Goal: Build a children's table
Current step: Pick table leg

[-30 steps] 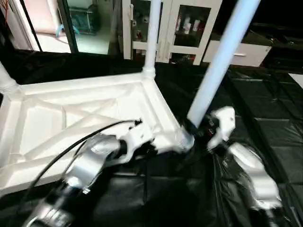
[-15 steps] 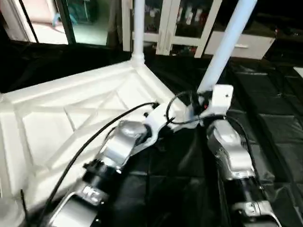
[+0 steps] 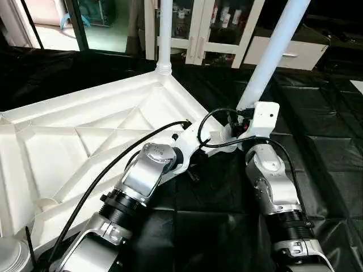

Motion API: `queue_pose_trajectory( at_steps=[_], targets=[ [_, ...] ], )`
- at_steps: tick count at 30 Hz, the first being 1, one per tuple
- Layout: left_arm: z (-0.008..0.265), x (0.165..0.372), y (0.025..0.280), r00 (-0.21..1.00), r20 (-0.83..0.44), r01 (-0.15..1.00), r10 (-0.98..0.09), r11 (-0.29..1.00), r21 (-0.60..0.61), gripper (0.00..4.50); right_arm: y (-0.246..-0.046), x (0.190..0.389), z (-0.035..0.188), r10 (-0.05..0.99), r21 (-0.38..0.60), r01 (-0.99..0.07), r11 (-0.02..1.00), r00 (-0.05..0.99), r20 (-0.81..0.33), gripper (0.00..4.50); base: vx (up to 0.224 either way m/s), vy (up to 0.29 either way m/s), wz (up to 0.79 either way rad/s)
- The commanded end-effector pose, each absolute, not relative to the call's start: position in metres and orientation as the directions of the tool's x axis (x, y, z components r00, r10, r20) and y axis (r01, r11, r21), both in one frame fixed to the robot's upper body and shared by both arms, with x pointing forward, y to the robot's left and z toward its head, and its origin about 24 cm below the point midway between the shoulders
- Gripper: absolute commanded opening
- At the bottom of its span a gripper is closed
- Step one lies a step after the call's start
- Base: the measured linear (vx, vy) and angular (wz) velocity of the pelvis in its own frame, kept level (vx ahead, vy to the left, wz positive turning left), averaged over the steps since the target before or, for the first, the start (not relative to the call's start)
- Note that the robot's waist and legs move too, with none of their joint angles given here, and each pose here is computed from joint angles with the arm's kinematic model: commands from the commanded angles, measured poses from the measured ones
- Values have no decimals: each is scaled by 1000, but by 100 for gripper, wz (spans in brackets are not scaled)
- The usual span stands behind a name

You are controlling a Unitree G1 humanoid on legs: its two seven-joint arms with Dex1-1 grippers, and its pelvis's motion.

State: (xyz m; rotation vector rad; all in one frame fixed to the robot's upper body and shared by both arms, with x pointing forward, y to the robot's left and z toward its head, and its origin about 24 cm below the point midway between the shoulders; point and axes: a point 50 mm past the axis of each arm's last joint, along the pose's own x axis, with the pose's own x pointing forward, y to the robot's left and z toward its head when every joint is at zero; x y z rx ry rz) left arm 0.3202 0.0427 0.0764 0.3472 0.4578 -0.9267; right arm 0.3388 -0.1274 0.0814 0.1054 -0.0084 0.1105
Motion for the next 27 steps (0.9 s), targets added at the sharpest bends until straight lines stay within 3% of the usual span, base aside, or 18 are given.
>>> queue_pose_trajectory(
  at_steps=[1, 10, 16, 19, 27],
  targets=[
    [108, 321, 26, 511, -397, 853, -762, 506, 127, 0, -128, 331, 48, 127, 126, -110, 986, 982, -137, 262, 0, 0, 0],
    [108, 322, 29, 512, -402, 852, -759, 508, 125, 0, -127, 332, 61, 194, 102, -186, 977, 978, -78, 340, 0, 0, 0],
    [106, 322, 32, 500, -407, 859, -764, 498, 121, 0, -127, 324, 73, 312, 108, -308, 945, 950, -29, 383, 0, 0, 0],
    [103, 320, 35, 478, -414, 872, -775, 474, 122, 0, -138, 316, 78, 332, 91, -329, 940, 943, -19, 420, 0, 0, 0],
    [92, 312, 46, 429, -449, 897, -784, 431, 104, 0, -175, 301, 84, 351, 62, -349, 935, 936, -15, 420, 0, 0, 0]
  ],
)
